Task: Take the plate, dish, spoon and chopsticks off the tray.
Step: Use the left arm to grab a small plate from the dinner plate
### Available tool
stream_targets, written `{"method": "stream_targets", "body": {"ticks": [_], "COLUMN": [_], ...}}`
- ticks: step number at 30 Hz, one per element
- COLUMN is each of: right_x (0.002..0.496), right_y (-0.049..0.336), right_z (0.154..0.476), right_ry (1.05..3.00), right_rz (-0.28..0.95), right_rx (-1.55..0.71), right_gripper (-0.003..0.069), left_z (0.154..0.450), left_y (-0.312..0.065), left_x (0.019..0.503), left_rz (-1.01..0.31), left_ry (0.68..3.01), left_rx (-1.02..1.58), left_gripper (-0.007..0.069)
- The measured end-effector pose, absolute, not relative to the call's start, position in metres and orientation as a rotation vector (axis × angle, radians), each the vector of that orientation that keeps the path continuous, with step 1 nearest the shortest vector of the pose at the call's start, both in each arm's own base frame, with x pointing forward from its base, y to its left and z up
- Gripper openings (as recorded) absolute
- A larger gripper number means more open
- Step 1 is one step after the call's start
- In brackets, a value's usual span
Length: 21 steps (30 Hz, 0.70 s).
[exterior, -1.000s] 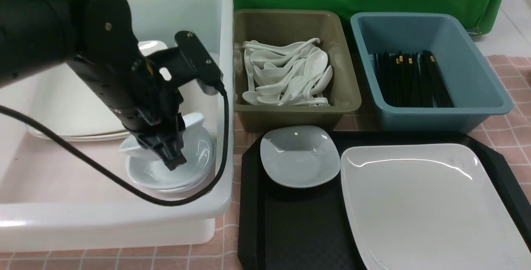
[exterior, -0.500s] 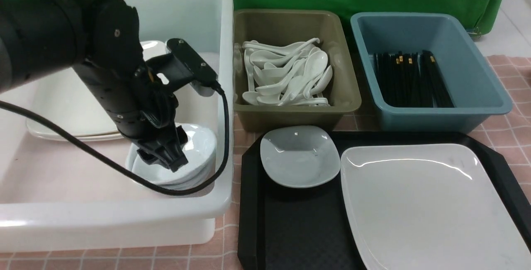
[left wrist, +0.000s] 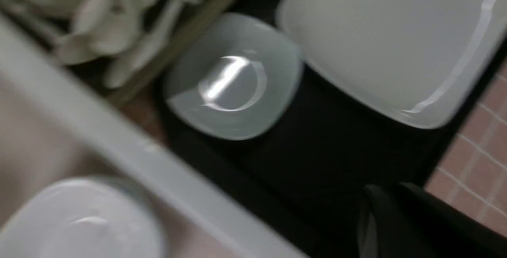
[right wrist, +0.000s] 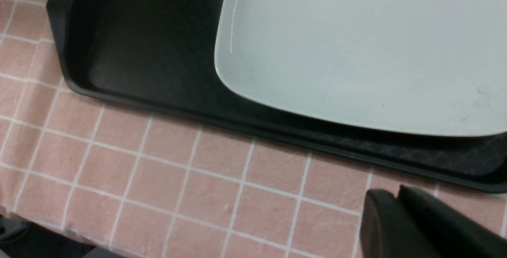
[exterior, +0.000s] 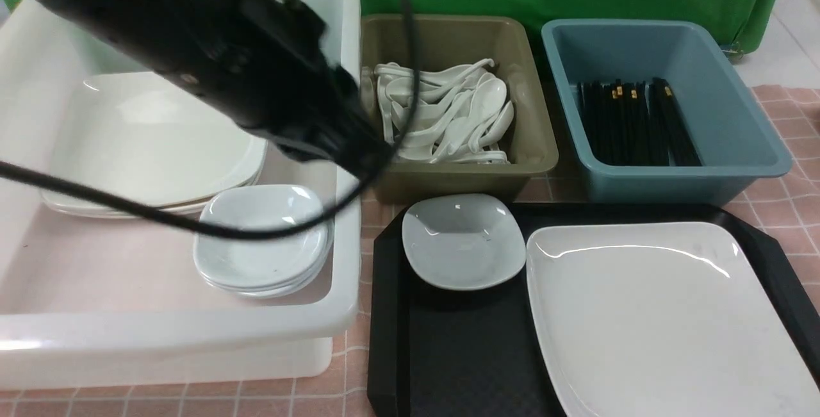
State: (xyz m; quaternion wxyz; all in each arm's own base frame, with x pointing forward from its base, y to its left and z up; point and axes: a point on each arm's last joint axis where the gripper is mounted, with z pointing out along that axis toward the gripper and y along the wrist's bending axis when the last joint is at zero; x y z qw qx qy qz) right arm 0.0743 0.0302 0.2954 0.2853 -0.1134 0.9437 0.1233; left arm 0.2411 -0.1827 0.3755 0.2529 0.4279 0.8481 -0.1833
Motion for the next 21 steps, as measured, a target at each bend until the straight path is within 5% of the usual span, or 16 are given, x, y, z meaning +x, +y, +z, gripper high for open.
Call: {"method": "stream_targets", "body": {"ticks": [3, 12, 17, 21], "right_x": [0.074, 0.074, 0.074, 0.075], "right_y": [0.03, 0.03, 0.03, 0.03], "right_z": [0.295, 0.295, 0.295, 0.296], "right_ry": [2.523, 2.523, 2.523, 2.514], "right_rz": [0.33, 0.33, 0.33, 0.329], "right_rx": [-0.302, -0.302, -0.302, -0.299], "right_gripper": [0.0104, 0.0114, 0.0114, 0.0115], "left_z": [0.356, 0.287, 0.238, 0.21], "left_y": [-0.225, -0.31, -0.328, -0.333], "left_x": [0.224, 0.21, 0.226, 0.241], "left_rz": [-0.451, 0.05, 0.288, 0.352], "left_ry": [2.268, 2.008, 1.956, 1.942], "left_rx": [1.378, 1.721, 1.824, 1.842], "left_gripper": [-0.0008, 0.0018, 0.0147, 0.0278]}}
